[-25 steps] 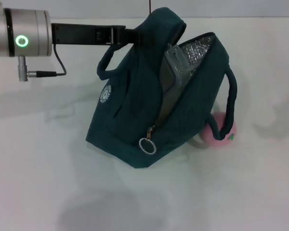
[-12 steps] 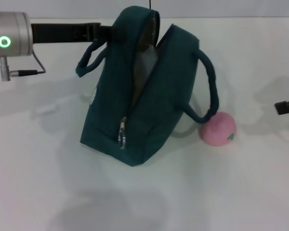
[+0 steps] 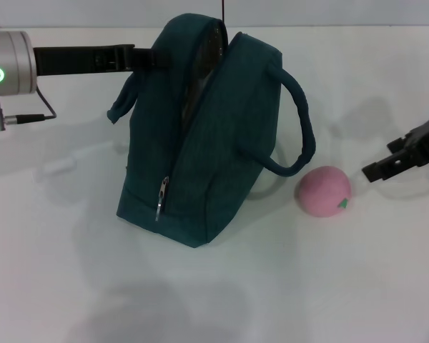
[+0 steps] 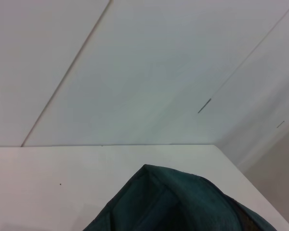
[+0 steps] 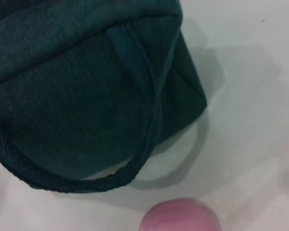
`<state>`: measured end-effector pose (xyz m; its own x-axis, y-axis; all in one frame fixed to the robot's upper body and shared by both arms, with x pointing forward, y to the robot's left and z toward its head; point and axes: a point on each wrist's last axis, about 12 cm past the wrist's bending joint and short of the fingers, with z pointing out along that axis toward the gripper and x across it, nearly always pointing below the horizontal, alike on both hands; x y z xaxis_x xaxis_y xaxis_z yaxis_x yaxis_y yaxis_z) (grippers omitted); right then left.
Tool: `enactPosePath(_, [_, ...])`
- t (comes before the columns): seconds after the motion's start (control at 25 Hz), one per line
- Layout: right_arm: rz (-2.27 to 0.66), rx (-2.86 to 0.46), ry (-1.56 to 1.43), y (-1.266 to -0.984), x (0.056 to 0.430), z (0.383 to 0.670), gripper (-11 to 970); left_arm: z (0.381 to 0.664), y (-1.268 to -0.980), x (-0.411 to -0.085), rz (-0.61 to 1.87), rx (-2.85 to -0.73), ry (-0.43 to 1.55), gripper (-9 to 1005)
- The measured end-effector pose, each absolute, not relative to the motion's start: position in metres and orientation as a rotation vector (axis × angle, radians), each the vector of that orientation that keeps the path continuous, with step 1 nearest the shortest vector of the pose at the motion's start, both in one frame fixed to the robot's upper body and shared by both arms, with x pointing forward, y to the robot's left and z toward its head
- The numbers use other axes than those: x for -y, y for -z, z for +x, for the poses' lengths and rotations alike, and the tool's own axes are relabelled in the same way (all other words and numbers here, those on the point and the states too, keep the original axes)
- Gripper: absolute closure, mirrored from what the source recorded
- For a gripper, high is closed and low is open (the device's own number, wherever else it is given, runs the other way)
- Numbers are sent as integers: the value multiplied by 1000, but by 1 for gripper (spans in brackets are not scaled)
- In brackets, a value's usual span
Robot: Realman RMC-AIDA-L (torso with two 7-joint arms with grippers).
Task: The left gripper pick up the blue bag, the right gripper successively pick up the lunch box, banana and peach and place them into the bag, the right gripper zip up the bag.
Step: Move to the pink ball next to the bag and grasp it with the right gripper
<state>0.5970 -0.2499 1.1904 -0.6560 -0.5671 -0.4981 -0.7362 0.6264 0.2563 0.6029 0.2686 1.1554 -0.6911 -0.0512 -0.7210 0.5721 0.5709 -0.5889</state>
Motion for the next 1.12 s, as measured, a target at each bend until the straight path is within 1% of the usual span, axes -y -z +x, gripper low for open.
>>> enactPosePath(0.6, [-1166, -2507, -582, -1166, 210, 614, 240, 602, -1155, -270, 412, -2092, 1118, 938])
enactPosePath(1.12, [-1224, -2494, -567, -1157, 192, 619, 280, 605, -1156, -269, 412, -2086, 1107, 937])
